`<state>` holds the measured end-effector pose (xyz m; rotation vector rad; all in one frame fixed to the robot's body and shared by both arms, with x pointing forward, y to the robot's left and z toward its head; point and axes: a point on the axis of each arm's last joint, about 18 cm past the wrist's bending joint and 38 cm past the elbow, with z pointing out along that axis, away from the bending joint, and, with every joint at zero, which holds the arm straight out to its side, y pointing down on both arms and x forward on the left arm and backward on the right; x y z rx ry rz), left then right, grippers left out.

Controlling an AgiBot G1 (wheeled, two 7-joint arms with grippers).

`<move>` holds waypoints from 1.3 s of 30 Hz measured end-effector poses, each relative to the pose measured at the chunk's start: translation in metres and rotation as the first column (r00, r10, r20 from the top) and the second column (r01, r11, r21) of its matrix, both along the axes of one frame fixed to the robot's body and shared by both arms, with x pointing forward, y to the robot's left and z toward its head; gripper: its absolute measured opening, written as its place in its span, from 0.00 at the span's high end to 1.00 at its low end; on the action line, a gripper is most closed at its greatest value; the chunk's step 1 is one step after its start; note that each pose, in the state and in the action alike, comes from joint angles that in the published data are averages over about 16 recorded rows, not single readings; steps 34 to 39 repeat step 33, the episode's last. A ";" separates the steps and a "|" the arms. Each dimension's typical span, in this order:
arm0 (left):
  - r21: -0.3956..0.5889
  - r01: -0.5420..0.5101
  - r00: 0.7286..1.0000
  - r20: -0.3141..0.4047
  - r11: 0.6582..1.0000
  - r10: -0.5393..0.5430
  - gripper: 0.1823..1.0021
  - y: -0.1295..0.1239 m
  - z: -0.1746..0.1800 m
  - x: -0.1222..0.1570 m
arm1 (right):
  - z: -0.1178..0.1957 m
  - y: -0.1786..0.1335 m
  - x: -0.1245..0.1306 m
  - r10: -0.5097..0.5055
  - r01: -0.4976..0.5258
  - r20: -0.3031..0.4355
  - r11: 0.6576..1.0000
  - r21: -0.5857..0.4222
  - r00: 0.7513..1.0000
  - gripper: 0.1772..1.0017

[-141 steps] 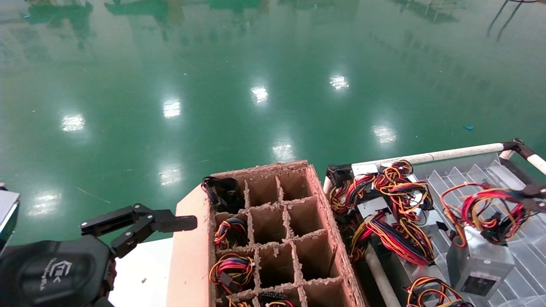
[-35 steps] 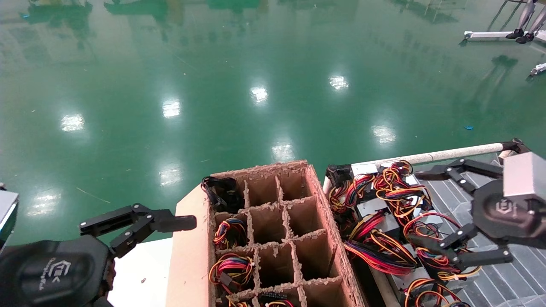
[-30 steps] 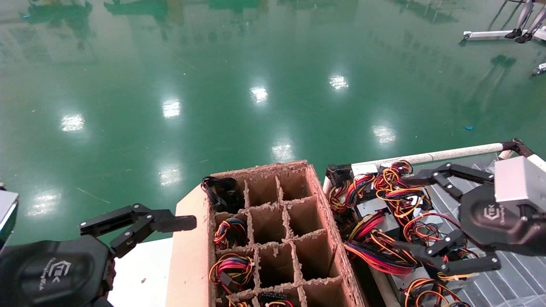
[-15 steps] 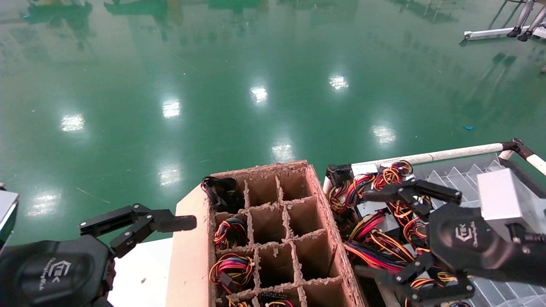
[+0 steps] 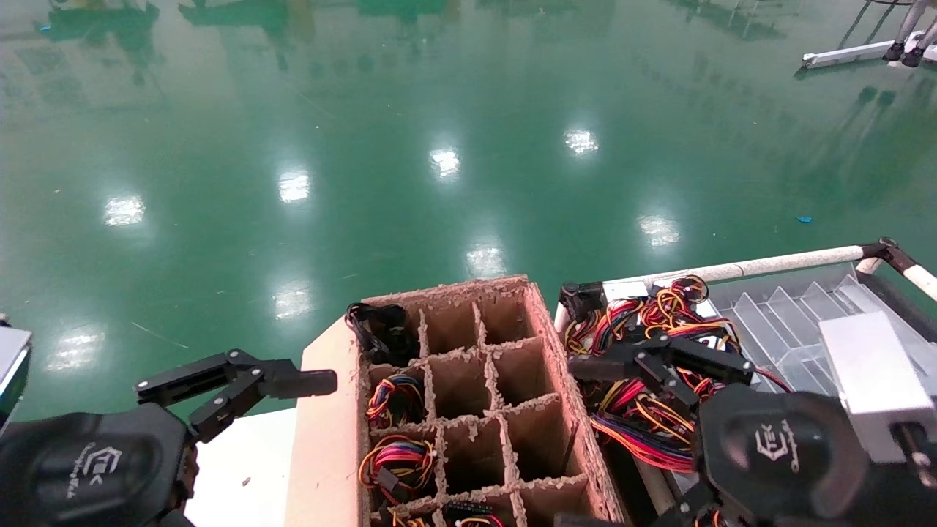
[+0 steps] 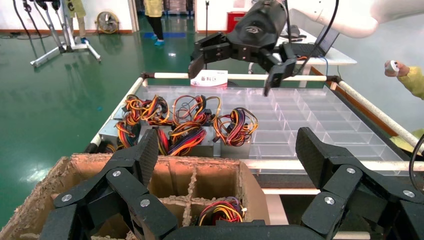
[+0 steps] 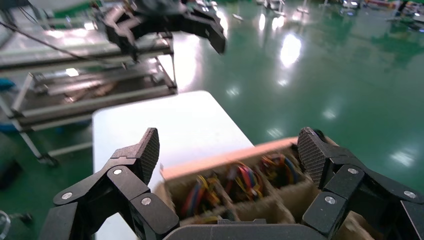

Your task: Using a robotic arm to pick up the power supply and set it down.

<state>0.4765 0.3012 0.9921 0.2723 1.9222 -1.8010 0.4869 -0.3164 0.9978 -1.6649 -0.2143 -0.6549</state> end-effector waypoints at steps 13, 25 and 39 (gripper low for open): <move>0.000 0.000 1.000 0.000 1.000 0.000 0.00 0.000 0.000 0.000 | -0.005 0.012 -0.010 0.075 -0.072 -0.035 0.996 0.058 0.997 0.00; 0.000 0.000 1.000 0.000 1.000 0.000 0.00 0.000 0.000 0.000 | -0.005 0.012 -0.010 0.077 -0.075 -0.037 0.995 0.060 0.996 0.00; 0.000 0.000 1.000 0.000 1.000 0.000 0.00 0.000 0.000 0.000 | -0.005 0.013 -0.010 0.079 -0.076 -0.037 0.995 0.061 0.996 0.00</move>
